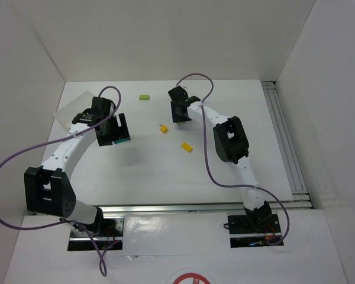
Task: Build the wood block tower
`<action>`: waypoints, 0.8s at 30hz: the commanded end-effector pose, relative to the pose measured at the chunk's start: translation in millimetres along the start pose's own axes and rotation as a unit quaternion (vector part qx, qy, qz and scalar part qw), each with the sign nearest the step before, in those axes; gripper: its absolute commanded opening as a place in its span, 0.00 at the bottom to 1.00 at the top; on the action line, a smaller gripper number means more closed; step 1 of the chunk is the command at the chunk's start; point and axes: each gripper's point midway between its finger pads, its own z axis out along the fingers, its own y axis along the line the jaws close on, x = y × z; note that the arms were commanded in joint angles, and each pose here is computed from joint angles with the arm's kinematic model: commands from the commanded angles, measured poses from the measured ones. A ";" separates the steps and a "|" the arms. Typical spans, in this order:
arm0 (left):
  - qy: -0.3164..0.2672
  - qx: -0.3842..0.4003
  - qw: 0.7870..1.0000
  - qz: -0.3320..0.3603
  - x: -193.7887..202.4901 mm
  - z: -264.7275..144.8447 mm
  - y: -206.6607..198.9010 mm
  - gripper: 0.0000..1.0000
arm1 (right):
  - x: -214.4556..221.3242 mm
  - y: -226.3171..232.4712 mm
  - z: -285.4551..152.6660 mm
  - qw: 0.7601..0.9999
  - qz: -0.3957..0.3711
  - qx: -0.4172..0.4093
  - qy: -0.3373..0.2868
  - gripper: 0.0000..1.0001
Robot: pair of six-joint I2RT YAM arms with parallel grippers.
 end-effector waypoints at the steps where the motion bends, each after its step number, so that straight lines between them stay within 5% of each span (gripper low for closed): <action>1: -0.006 0.010 1.000 0.009 0.7 -7.7 0.0 0.90 | -1.3 -6.7 1.3 1.000 -0.003 0.010 0.001 0.48; 7: -0.006 0.010 1.000 0.009 0.8 -7.7 0.0 0.89 | -7.0 -10.1 -13.1 1.000 -0.004 0.022 -0.014 0.35; 24: 0.008 0.023 0.999 0.020 12.0 -2.8 -15.4 0.89 | 76.8 -57.7 -84.8 0.997 0.064 0.040 0.007 0.37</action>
